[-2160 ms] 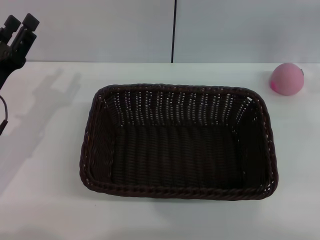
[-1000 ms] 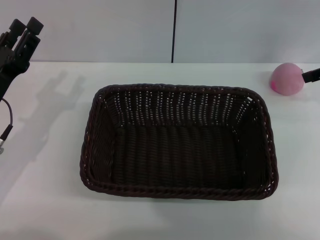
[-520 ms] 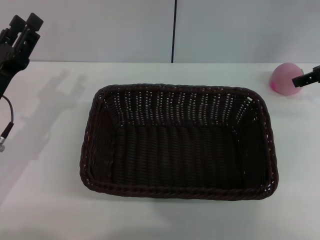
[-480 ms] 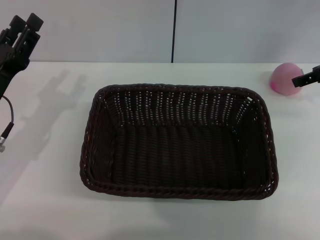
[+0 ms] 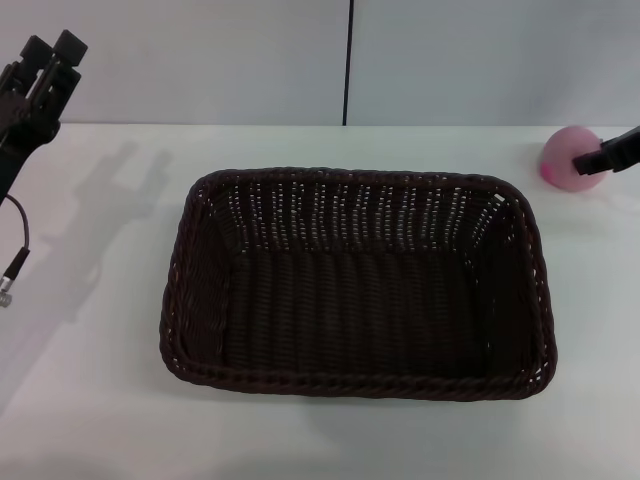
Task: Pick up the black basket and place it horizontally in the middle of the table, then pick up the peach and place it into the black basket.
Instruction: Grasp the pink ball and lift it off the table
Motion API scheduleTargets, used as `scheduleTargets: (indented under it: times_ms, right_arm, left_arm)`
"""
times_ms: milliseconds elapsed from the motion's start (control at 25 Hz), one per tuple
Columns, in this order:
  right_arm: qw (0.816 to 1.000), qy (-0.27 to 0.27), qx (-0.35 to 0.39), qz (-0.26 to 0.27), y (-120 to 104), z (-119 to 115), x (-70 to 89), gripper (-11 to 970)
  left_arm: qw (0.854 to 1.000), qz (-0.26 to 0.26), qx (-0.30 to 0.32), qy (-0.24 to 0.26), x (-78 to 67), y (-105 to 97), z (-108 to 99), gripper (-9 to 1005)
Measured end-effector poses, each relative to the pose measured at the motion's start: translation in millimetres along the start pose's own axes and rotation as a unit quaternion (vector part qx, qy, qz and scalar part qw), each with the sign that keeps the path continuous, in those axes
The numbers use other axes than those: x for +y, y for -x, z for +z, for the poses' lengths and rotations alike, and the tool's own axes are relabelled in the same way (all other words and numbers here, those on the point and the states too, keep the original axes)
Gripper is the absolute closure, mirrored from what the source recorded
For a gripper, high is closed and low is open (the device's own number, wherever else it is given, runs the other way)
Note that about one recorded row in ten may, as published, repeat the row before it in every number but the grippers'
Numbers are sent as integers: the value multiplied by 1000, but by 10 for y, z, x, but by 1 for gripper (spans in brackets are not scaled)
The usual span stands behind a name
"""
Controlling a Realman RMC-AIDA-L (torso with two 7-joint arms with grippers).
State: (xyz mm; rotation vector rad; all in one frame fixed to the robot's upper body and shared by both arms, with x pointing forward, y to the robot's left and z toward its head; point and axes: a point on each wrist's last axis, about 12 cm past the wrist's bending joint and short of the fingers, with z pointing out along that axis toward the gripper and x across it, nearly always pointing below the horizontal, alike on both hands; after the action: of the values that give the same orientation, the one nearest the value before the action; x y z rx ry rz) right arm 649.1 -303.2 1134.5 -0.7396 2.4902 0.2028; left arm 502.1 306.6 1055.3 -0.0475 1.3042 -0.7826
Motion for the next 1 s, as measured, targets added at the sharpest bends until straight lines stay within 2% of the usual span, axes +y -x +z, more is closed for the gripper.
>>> scheduleTargets:
  times_ms: [440,760,1000]
  right_arm:
    - [1000,0,6,-9,-20,46,46,787]
    - [1000,-4,-22,10,-14,-23,3,914]
    - [993,8,-108,54,-30,-213,-36,937]
  left_arm:
    - [1000,-4,-1,5,1,-12,-7,404]
    - [1000,-7,1,9,4,-24,-17,404]
    - [1000,-7,-3,13,13,-17,-42,404]
